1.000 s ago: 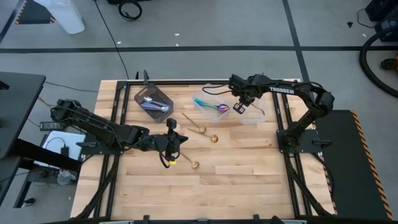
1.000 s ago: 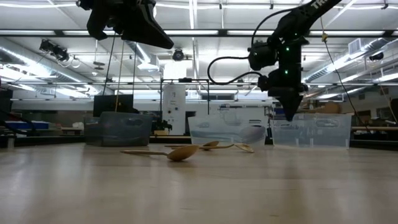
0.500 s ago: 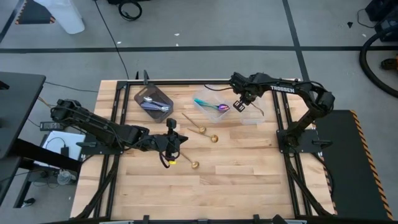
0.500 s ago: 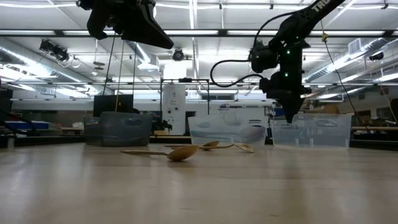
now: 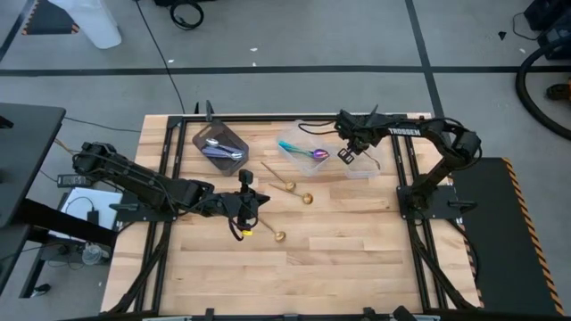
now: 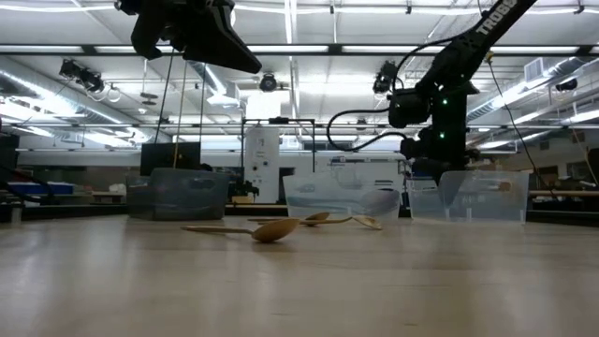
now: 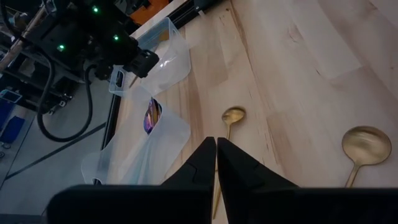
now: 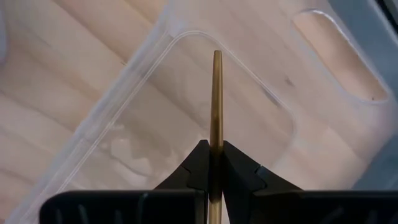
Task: Sort silverware by color (type)
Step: Put the gold spoon into the right transparent bin
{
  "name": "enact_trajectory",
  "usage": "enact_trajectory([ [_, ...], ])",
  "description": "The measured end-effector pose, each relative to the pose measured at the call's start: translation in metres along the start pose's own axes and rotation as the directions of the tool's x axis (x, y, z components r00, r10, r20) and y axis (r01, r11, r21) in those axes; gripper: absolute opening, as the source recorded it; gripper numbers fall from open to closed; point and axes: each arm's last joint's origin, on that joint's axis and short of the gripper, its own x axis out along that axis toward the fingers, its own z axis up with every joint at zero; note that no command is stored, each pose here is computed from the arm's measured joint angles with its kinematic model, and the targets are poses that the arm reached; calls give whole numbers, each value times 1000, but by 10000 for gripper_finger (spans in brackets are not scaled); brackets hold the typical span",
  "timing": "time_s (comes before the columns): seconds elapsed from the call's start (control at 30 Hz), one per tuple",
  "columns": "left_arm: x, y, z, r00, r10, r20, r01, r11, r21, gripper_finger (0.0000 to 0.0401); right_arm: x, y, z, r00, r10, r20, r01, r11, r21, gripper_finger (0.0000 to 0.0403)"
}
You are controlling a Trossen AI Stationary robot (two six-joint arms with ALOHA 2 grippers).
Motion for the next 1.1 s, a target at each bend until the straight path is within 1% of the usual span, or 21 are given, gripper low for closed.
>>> enact_trajectory([
  [0.33, 0, 0, 0, 1000, 1, 1, -1, 1000, -1, 23, 14, 1, -6, 998, 31, 46, -32, 999, 27, 35],
  [0.5, 0, 0, 0, 1000, 0, 1, 0, 1000, -1, 23, 19, 2, -10, 999, 31, 41, -32, 999, 35, 37],
  [0.77, 0, 0, 0, 1000, 1, 1, -1, 1000, -1, 23, 20, 2, -12, 999, 34, 35, -36, 998, 60, 62],
  [0.9, 0, 0, 0, 1000, 1, 1, -1, 1000, -1, 23, 20, 3, -12, 998, 56, 33, -58, 996, 66, 76],
  [1.1, 0, 0, 0, 1000, 1, 1, -1, 1000, 0, 23, 13, 2, -7, 998, 63, 15, -64, 996, 65, 83],
])
